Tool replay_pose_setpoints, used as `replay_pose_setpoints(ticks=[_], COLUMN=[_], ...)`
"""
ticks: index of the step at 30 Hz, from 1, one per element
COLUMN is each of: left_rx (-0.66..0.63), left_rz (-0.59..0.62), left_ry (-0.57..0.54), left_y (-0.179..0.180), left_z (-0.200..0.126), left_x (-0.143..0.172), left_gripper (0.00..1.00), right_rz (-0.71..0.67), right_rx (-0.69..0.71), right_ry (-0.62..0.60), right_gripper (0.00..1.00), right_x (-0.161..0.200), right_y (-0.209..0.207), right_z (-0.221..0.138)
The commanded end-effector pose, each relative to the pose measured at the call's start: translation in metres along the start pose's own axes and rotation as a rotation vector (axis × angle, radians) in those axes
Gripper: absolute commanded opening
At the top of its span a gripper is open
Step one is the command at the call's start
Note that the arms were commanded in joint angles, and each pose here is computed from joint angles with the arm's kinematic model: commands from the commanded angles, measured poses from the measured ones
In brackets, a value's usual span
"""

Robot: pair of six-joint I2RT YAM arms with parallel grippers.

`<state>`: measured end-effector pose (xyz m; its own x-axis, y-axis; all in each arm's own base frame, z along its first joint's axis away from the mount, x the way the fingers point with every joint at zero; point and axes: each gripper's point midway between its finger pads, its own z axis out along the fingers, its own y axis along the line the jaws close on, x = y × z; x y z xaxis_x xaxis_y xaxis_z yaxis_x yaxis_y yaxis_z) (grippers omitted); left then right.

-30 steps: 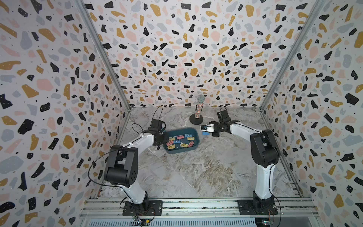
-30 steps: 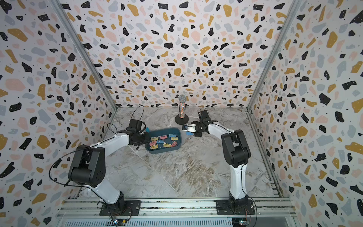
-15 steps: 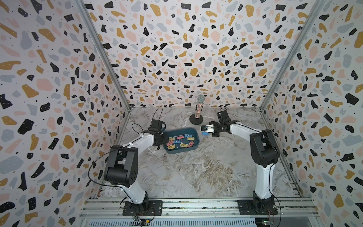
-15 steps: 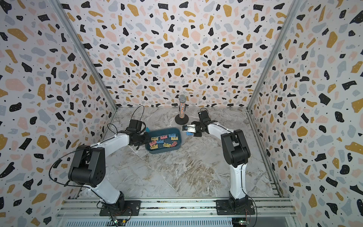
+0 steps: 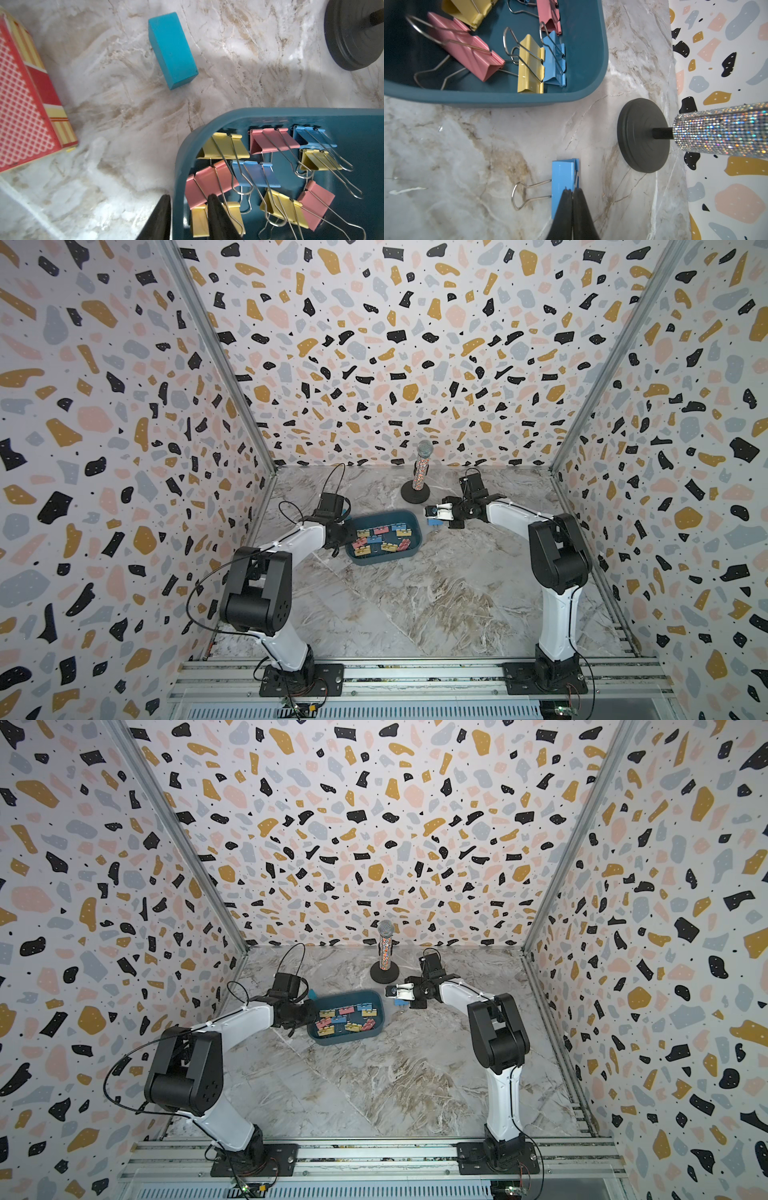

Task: Take out the binder clips from the storage box
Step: Place the binder clip at the center of the board, then pick up the binder clip from the storage box.

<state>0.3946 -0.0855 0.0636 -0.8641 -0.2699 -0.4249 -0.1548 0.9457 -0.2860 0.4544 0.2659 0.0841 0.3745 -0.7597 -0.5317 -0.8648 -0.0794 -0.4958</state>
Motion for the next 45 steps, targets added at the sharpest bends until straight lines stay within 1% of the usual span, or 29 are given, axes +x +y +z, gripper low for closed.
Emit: replay_pose_setpoints(ticks=[1,10,12,16,21,29,34,36,38,40,42,45], left_rx=[0.006,0.009,0.010,0.010,0.006,0.004,0.003,0.003,0.003,0.002,0.001,0.001], left_rz=[-0.006,-0.006,-0.004,-0.005,-0.002,0.005,0.008,0.011,0.010,0.011,0.010,0.009], left_ry=[-0.003,-0.005,-0.007,-0.005,-0.002,-0.008,-0.013,-0.015,-0.013,-0.012,-0.008,-0.004], left_y=[0.001,0.000,0.000,0.000,0.001,0.000,0.000,0.000,0.001,0.001,0.001,0.001], left_z=[-0.006,-0.007,-0.007,-0.007,-0.005,-0.005,-0.006,-0.007,-0.006,-0.005,-0.004,-0.003], left_x=[0.002,0.002,0.002,0.002,0.001,-0.003,-0.006,-0.007,-0.007,-0.007,-0.006,-0.006], left_gripper=[0.34,0.34,0.33,0.33,0.34,0.34,0.34,0.34,0.33,0.32,0.31,0.30], right_rz=[-0.004,0.003,0.003,0.009,0.025,0.059,0.086,0.091,0.091,0.084,0.061,0.041], right_rx=[0.001,-0.008,-0.012,-0.007,0.020,0.048,0.074,0.077,0.075,0.063,0.053,0.011], right_ry=[0.005,0.018,0.017,0.018,-0.003,-0.010,-0.057,-0.097,-0.147,-0.188,-0.212,-0.219], right_gripper=[0.06,0.14,0.18,0.36,0.45,0.48,0.49,0.50,0.55,0.56,0.56,0.53], right_x=[0.002,0.006,0.005,0.003,-0.007,-0.023,-0.044,-0.058,-0.075,-0.092,-0.110,-0.130], right_y=[0.001,0.009,0.010,0.010,0.007,0.001,-0.002,-0.002,-0.003,0.001,0.004,0.012], right_z=[0.001,0.006,0.007,0.007,-0.001,-0.029,-0.055,-0.067,-0.080,-0.086,-0.088,-0.079])
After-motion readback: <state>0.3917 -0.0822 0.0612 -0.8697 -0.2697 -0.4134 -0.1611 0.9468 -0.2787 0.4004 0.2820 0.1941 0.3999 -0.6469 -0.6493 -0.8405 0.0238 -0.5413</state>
